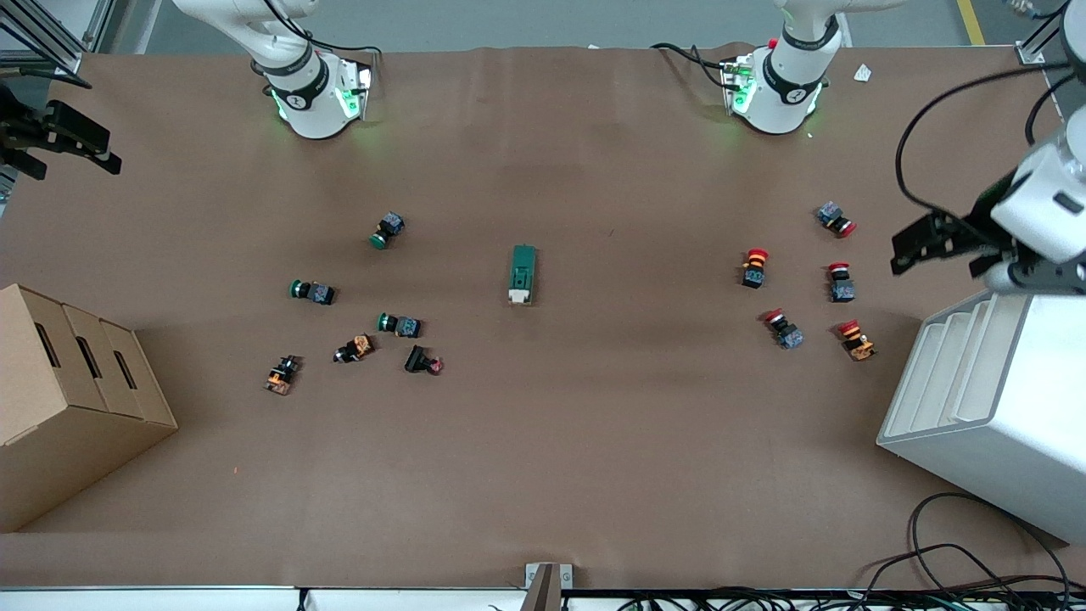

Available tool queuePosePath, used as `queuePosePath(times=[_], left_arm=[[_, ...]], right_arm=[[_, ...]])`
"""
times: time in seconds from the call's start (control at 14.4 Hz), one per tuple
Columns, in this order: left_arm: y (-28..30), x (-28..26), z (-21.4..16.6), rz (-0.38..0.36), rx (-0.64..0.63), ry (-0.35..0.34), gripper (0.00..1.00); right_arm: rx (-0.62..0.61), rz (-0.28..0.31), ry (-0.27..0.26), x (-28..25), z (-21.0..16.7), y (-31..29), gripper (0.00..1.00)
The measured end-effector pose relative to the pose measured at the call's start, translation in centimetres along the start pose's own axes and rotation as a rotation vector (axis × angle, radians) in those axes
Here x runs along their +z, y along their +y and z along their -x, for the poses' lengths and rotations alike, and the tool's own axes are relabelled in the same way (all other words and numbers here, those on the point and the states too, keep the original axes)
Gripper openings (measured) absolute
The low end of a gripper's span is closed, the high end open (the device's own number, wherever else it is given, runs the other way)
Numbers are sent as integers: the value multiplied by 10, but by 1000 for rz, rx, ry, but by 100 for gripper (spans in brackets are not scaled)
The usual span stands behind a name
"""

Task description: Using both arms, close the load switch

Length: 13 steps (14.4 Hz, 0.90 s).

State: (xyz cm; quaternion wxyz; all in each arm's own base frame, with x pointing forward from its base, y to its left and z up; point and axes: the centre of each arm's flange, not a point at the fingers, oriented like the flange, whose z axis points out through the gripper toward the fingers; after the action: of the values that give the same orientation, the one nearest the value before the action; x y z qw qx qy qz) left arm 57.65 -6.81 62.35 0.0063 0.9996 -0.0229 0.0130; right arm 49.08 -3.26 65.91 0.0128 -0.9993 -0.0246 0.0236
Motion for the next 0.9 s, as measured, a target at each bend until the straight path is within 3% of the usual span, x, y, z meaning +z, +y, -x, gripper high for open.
queuePosePath(times=[0.35, 0.9], left_arm=[[6, -8, 61, -18, 9, -12, 100], [13, -21, 80, -23, 22, -10, 100]], right_arm=[[-1, 15, -14, 2, 1, 1, 100], [-1, 14, -22, 3, 2, 2, 100]])
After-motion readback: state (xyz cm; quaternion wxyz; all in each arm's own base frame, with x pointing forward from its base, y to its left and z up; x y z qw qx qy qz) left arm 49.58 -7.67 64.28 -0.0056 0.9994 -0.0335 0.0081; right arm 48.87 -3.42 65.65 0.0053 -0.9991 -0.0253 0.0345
